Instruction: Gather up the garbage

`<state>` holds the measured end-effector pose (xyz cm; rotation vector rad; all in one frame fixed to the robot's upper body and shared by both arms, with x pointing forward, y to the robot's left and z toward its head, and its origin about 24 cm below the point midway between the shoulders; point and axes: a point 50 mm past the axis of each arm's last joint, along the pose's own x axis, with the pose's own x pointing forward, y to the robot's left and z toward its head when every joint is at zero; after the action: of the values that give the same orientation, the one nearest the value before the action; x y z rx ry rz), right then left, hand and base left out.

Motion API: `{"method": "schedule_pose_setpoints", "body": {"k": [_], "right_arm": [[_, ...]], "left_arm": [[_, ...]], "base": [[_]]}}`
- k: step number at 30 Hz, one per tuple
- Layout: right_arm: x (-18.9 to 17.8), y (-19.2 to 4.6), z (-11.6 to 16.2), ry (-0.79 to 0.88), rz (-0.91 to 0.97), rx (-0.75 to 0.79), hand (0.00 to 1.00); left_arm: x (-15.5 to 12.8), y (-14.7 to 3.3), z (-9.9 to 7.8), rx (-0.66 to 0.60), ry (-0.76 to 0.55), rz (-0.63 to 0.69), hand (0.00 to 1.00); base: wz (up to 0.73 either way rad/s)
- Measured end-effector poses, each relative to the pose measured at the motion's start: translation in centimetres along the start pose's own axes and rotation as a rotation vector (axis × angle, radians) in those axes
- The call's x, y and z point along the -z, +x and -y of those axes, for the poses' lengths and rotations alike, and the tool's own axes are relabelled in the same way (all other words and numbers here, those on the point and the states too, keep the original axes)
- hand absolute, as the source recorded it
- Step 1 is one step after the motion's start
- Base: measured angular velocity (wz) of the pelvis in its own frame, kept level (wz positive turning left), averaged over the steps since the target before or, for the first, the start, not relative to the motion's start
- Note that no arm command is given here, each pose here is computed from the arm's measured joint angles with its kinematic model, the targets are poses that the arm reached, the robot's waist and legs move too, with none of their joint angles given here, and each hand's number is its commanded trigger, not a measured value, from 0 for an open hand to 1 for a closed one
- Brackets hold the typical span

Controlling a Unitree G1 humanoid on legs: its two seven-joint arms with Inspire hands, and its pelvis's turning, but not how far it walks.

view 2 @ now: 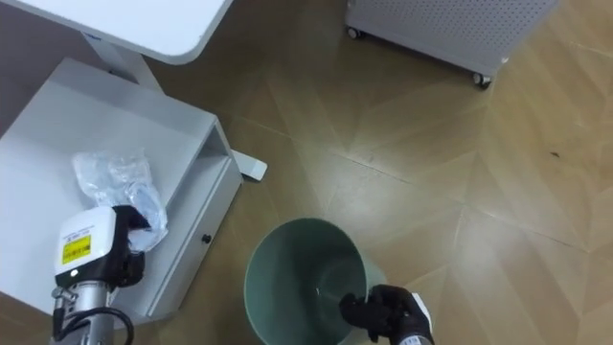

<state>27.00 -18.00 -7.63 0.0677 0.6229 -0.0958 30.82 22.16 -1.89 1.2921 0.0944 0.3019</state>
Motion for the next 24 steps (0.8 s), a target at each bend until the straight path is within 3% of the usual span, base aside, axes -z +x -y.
{"method": "schedule_pose_setpoints", "body": {"k": [15,24], "right_arm": [[0.4,-0.1,-0.1,-0.027,-0.005,0.035,1.00],[-0.1,-0.3,-1.8,-0.083,0.074,0.013,1.00]], "left_arm": [[-0.4,-1.7,1.6,0.020,-0.057,-0.014,1.00],[-6.1,-3.4,2.9,0.044,-0.338,0.091,1.00]], "base": [[0.00],[-0.01]]}}
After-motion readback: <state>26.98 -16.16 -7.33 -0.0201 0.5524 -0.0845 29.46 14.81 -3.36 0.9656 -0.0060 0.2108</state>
